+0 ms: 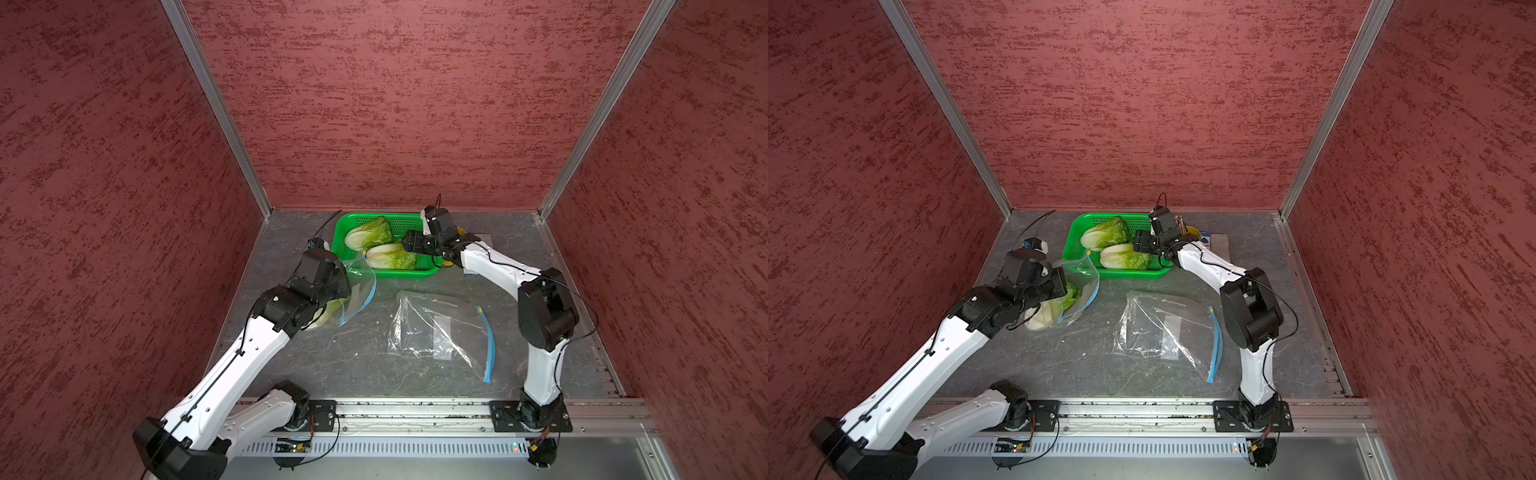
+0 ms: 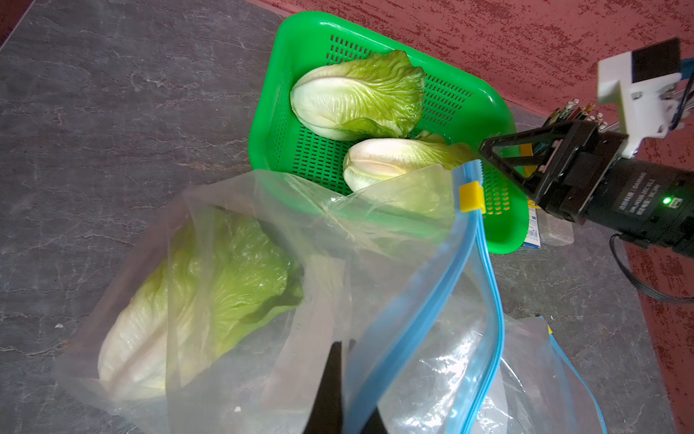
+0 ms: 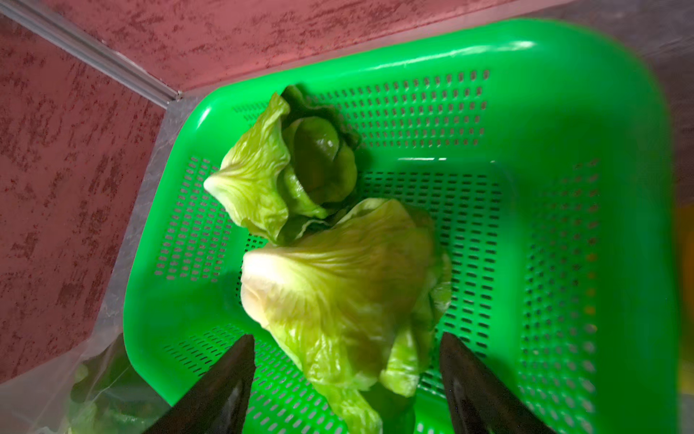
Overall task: Put the chinese cabbages into a zipper bag and zip it
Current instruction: Pick up the Chinese cabbage from the basket.
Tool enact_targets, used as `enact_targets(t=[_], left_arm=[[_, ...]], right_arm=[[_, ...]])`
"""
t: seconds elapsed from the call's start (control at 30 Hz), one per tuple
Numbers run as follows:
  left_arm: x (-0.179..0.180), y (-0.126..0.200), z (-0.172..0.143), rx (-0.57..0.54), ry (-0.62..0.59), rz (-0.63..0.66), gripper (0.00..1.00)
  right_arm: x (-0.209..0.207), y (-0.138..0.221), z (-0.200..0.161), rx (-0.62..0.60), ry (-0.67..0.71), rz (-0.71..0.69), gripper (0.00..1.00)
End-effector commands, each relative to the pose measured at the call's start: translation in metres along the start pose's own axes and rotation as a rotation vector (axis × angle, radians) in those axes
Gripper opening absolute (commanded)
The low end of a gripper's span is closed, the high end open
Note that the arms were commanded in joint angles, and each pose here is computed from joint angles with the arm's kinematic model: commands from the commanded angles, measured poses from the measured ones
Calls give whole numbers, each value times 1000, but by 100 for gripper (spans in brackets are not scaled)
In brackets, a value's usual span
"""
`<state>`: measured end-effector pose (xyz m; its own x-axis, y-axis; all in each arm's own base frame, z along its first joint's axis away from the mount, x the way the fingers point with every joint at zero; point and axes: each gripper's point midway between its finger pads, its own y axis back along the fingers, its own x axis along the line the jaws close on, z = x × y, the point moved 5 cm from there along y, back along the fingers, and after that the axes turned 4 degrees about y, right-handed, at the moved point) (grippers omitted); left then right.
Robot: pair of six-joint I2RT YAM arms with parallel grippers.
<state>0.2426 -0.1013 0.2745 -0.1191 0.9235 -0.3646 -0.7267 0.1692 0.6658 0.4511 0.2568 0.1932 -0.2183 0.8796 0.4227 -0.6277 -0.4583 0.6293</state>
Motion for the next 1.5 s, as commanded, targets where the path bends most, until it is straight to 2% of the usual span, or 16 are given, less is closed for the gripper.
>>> enact_targets(t=[0.0,0.63,0.8,1.03,1.23,1.47], left_arm=[[-2,1,1,-16,5,-20,0],[-1,1,4,-24,11,-5,0],[-2,1,5,-28,6,-3,0],[-3,0,7,-29,1,-2,0],[-4,0,8,-32,-5,-4,0],[-2,0,8,-37,-1,3,0]], right_arm=[[-11,2,8,-10,-10,-44,80],[5,-31,-20,112,-73,141,80],[4,-36,-25,125,-87,147,80],[24,-26,-27,150,-104,308,79],[38,-12,-15,120,-131,433,73],[40,-18,-10,86,-144,457,59]])
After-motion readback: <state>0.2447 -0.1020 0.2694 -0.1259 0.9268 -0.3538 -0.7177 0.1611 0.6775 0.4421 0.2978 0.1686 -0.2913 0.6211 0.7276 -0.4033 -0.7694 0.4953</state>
